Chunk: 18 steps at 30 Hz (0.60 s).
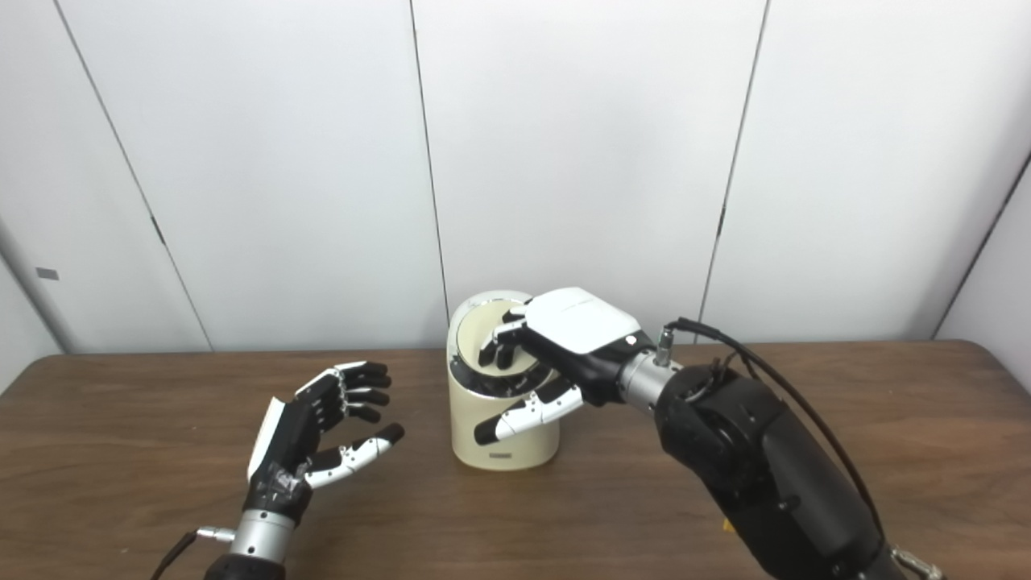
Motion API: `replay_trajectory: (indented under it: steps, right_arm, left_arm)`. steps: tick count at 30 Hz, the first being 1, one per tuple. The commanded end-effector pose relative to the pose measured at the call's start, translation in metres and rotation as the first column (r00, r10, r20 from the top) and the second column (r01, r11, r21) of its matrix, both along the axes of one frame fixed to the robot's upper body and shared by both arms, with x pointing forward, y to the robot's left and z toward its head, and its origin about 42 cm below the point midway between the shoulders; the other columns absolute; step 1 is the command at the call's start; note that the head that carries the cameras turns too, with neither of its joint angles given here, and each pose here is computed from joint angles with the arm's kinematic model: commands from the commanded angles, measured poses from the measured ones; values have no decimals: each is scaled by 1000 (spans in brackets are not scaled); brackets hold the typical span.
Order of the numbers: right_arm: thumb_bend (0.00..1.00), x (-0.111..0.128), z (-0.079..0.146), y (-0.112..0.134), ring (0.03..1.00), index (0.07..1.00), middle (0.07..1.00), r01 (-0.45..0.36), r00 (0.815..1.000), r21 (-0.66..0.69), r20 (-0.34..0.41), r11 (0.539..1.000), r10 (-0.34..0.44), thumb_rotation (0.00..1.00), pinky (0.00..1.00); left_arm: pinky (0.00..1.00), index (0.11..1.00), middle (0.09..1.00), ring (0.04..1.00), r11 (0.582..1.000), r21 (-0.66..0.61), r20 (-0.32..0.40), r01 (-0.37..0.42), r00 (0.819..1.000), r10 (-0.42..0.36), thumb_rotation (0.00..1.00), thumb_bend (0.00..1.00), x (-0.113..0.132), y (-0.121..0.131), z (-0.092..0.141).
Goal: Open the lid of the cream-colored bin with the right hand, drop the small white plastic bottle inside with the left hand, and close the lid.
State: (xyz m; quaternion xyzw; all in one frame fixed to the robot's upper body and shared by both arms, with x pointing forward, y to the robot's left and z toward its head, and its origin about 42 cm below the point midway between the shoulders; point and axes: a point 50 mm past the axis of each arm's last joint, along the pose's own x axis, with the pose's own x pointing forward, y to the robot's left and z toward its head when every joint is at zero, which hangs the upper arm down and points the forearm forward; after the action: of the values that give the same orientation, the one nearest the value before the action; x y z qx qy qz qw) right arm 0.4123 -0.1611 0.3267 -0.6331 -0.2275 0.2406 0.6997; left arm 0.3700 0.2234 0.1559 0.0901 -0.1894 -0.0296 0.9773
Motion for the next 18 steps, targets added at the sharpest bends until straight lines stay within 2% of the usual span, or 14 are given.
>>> replay_trajectory:
  steps: [1, 10, 18]
  right_arm:
    - [723, 8, 5, -7, 897, 727, 735, 47, 999, -34, -2, 998, -47, 861, 925]
    - [745, 8, -4, -9, 874, 723, 729, 35, 999, -71, -14, 997, -36, 918, 890]
    - [731, 4, -7, -8, 874, 723, 729, 33, 999, -84, -29, 996, -36, 902, 903]
  left_arm:
    - [562, 700, 695, 639, 1000, -9, 61, 12, 998, -11, 0, 625, 3, -2, 17]
    - [559, 701, 693, 638, 1000, -6, 60, 8, 998, -7, 0, 624, 2, -2, 18]
    - [567, 704, 699, 643, 1000, -17, 46, 9, 999, -8, 0, 629, 1, -4, 17]
